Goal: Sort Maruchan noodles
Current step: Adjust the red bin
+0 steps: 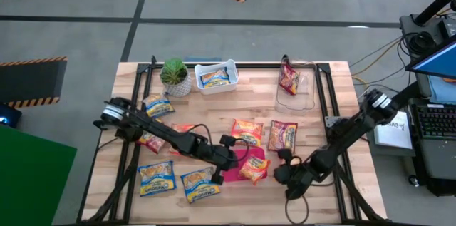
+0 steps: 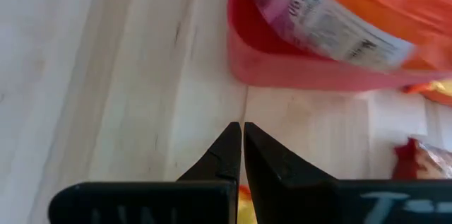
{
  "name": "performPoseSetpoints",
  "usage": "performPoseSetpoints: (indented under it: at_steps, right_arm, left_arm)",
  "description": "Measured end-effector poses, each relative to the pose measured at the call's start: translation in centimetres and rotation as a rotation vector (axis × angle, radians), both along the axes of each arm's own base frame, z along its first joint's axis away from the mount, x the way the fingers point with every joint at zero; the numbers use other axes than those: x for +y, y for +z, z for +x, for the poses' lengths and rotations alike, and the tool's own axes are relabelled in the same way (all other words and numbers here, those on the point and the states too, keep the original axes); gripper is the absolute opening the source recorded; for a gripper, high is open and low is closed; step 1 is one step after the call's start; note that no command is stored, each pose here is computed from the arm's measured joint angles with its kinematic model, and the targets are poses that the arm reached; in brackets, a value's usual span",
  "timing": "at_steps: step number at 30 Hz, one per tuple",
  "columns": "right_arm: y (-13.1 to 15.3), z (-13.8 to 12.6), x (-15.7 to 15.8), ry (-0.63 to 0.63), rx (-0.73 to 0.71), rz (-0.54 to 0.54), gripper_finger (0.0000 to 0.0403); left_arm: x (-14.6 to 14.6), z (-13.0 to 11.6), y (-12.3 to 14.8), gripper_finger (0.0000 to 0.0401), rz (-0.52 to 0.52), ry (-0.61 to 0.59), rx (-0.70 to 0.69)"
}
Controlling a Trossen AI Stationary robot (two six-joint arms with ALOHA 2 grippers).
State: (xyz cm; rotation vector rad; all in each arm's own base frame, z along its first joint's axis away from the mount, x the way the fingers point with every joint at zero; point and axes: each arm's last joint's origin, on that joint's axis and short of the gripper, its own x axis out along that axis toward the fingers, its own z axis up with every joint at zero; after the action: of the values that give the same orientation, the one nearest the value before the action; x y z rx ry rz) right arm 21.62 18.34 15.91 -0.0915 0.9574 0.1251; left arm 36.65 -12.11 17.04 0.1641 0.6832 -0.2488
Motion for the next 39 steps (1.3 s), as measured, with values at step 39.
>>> performPoseSetpoints:
  at_steps: [39]
  right_arm:
    - [-1.2, 3.7, 0.4, 0.072, -0.124, -0.058, 0.0009]
  left_arm:
    - [-0.5, 1.4, -2.0, 0.0, -0.186, -0.039, -0.025]
